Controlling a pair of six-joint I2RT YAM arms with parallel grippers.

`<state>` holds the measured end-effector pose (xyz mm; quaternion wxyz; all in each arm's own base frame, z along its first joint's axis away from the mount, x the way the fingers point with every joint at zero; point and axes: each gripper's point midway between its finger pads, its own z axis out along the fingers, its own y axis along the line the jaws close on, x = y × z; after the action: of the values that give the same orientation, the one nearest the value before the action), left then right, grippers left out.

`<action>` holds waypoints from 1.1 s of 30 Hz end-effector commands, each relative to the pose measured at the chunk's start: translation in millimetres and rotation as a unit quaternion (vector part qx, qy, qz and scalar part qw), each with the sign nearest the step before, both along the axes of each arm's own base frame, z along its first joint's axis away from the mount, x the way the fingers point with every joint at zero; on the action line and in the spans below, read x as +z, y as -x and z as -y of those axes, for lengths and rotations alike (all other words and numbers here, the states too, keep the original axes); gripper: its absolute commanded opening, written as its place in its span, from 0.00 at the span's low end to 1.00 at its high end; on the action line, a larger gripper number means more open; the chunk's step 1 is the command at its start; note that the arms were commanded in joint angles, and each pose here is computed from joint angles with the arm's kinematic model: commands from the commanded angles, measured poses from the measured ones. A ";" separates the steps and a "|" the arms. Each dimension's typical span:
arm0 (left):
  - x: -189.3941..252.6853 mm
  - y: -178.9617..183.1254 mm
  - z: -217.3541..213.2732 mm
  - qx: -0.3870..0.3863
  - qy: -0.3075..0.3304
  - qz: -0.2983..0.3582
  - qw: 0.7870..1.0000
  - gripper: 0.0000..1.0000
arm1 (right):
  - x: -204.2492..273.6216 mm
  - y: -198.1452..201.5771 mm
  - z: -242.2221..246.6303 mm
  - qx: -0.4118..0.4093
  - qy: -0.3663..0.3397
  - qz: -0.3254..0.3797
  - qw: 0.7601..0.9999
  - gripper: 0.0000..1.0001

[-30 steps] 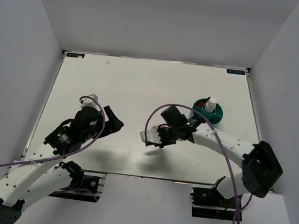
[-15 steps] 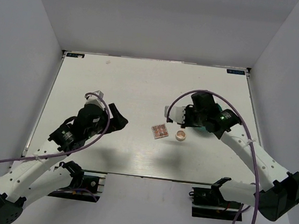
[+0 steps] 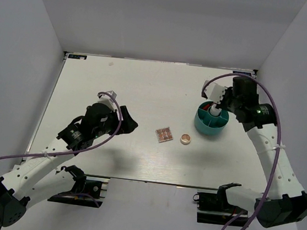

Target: Organize the makeup

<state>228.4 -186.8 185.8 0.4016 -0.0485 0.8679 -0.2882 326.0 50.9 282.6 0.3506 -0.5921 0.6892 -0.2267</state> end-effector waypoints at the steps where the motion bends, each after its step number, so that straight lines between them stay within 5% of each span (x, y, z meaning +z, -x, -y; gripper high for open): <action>1: 9.6 -2.2 8.8 -0.024 0.015 0.024 0.999 0.95 | 24.5 -3.1 33.6 -0.039 0.029 0.022 0.999 0.20; 20: 11.3 10.4 7.5 -0.037 0.031 0.025 0.999 0.94 | -51.0 -56.4 89.1 -0.048 0.066 -0.212 0.974 0.17; 33: 11.3 10.5 5.0 -0.027 0.032 0.021 0.999 0.94 | -107.3 -41.2 80.3 -0.058 0.036 -0.334 0.940 0.17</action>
<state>217.0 -194.5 193.3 0.4049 -0.0262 0.8526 -0.3293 386.0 -33.5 179.2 0.0789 -0.6083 0.7847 -0.0898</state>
